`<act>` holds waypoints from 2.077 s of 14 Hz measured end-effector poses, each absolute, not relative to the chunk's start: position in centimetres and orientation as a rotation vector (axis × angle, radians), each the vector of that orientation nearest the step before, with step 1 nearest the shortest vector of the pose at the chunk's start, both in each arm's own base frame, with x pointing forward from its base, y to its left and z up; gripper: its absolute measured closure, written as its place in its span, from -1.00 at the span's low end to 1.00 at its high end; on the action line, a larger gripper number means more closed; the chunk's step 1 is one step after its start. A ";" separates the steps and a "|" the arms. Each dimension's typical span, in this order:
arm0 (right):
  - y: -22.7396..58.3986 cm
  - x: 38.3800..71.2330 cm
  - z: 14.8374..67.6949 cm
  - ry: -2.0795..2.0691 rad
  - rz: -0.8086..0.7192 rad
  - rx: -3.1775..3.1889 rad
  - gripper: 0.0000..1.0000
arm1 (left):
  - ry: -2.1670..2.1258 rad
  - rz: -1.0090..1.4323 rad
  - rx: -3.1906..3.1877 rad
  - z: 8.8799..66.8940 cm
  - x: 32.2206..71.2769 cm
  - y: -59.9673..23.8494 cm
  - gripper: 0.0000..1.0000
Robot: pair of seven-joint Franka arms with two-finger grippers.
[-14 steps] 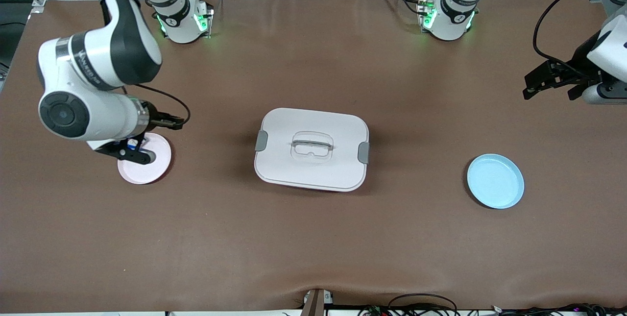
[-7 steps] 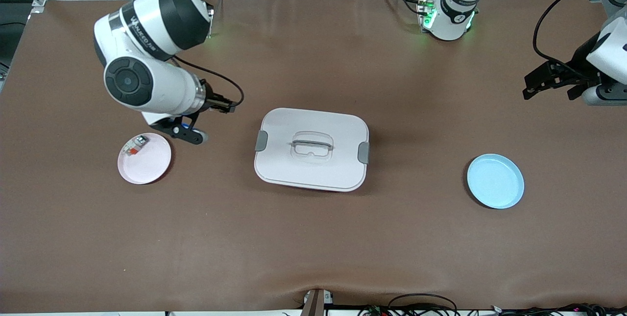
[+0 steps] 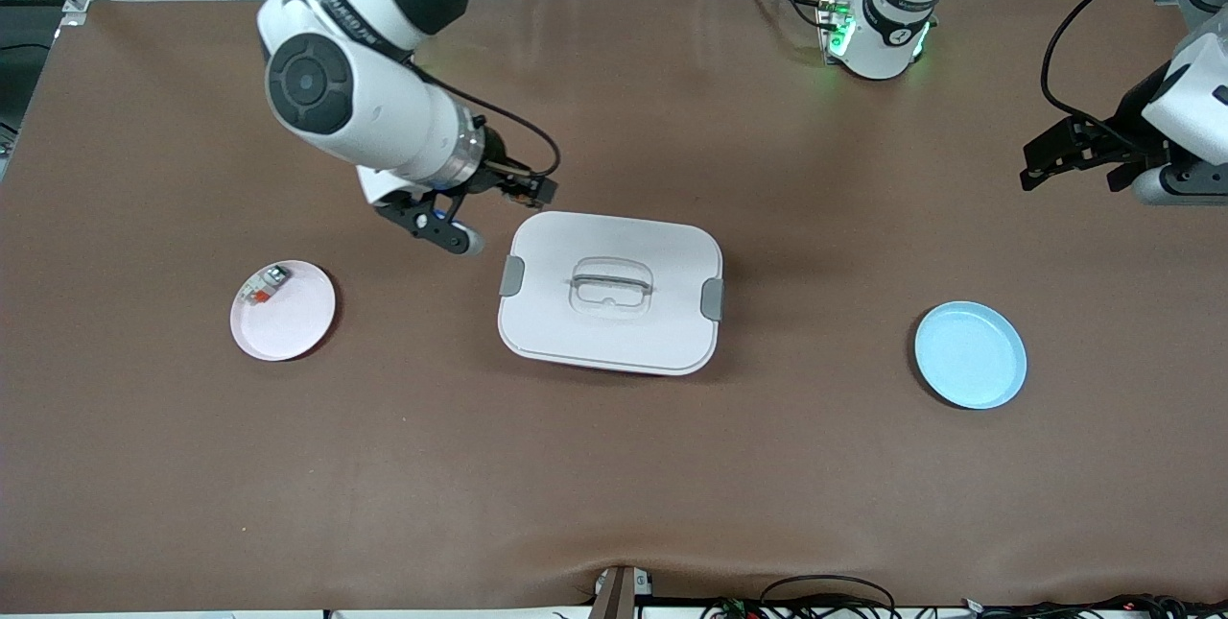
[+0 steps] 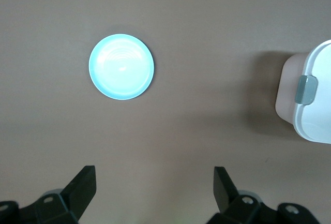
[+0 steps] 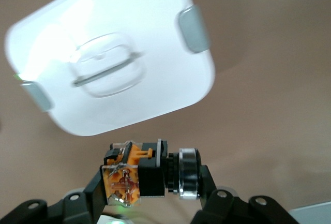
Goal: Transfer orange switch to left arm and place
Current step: 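Lift the switch with the right gripper and carry it over the box, then carry the switch above the box while the left gripper reaches it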
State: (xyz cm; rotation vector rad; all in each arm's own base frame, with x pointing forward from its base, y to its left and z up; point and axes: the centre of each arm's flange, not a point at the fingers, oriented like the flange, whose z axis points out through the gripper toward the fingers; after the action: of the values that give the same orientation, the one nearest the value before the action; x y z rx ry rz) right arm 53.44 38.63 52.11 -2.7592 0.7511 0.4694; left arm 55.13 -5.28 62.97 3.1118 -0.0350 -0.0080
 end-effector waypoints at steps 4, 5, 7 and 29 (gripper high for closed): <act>43.6 52.3 51.4 0.900 0.444 -2.635 -0.44 | -0.069 -0.043 3.015 62.7 54.7 -7.8 -1.00; 44.3 52.2 51.1 0.941 0.454 -2.598 -0.44 | -0.069 -0.063 2.984 62.4 54.6 -8.5 -1.00; 45.4 52.2 50.8 1.011 0.515 -2.507 -0.44 | -0.072 -0.108 2.918 61.5 54.4 -9.7 -1.00; 53.4 52.0 49.4 1.409 0.730 -2.063 -0.44 | -0.106 0.140 2.433 50.7 49.3 -25.5 -0.64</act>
State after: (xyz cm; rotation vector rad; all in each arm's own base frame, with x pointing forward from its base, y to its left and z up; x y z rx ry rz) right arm 52.01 53.44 49.43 -2.0631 1.4087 0.7295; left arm 49.25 -25.53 50.75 2.4329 -0.1064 0.1397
